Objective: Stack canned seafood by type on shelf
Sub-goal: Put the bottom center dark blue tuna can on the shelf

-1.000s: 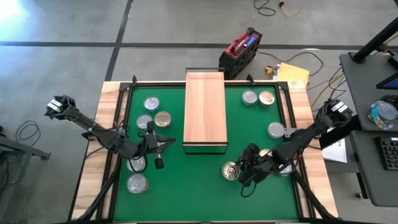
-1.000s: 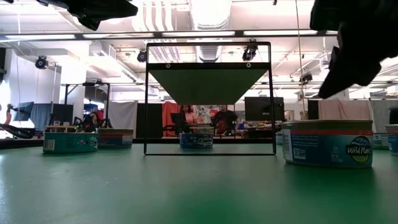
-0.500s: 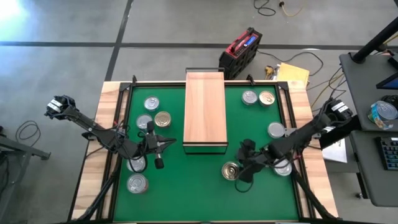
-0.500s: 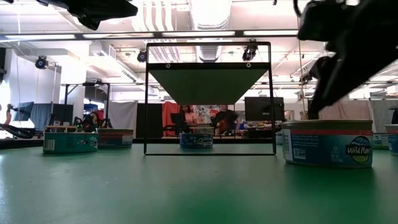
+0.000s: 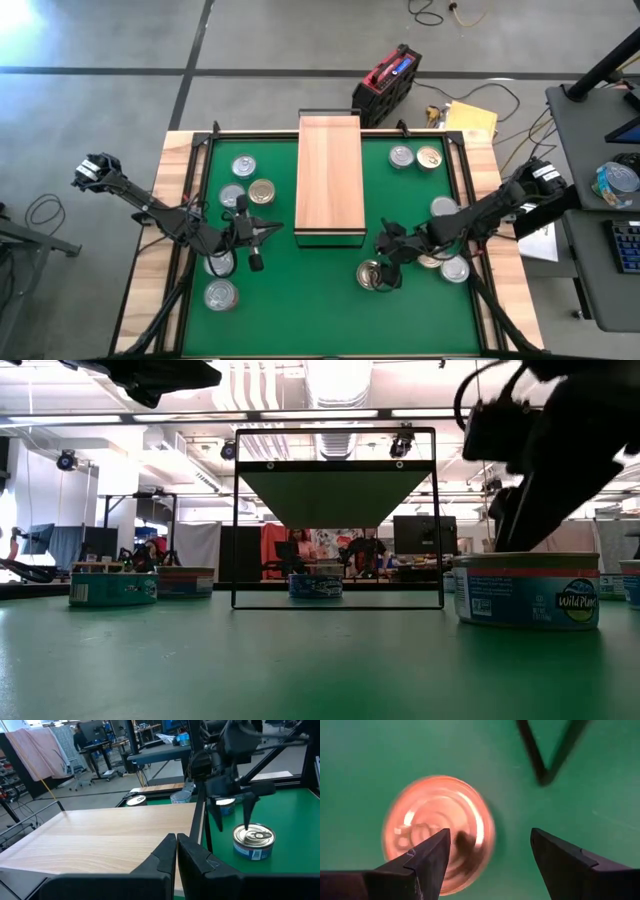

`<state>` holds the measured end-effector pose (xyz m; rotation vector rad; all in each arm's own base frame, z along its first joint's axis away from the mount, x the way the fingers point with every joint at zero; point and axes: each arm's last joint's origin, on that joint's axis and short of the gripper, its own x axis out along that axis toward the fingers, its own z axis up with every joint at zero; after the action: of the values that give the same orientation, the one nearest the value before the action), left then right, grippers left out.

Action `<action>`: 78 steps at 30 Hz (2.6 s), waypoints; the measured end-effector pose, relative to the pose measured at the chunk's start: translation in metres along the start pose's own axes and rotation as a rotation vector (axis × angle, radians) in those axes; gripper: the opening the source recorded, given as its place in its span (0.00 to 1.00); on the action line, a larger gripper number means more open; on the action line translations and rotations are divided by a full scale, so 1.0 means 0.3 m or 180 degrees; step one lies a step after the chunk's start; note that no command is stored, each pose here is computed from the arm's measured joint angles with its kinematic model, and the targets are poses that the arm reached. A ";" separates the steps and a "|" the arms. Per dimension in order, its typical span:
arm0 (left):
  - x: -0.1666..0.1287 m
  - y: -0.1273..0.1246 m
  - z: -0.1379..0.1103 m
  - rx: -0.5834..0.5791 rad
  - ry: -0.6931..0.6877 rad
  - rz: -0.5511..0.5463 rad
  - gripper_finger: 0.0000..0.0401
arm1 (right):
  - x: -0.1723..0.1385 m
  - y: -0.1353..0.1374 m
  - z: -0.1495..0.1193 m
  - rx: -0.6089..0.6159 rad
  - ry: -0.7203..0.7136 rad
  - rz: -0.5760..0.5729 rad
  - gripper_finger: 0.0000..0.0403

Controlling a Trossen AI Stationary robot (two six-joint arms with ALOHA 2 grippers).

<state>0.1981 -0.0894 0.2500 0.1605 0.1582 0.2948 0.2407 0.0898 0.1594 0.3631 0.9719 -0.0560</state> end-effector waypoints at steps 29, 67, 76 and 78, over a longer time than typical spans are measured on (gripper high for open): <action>0.000 0.000 0.000 0.0000 -0.0001 0.0000 0.00 | 0.066 -0.088 -0.070 0.0216 -0.0076 0.0380 0.06; 0.000 0.000 -0.003 0.0020 0.0019 -0.0001 0.00 | -0.050 0.051 0.052 -0.0432 -0.0274 -0.0039 0.02; 0.000 0.000 -0.003 0.0019 0.0018 0.0000 0.00 | -0.104 0.151 0.060 -0.0688 -0.0429 -0.0240 0.02; 0.000 0.000 -0.003 0.0017 0.0017 0.0001 0.00 | -0.109 0.174 0.057 -0.0742 -0.0413 -0.0272 0.02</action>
<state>0.1980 -0.0894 0.2492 0.1652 0.1642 0.2950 0.2466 0.1296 0.2092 0.1020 0.8545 -0.0428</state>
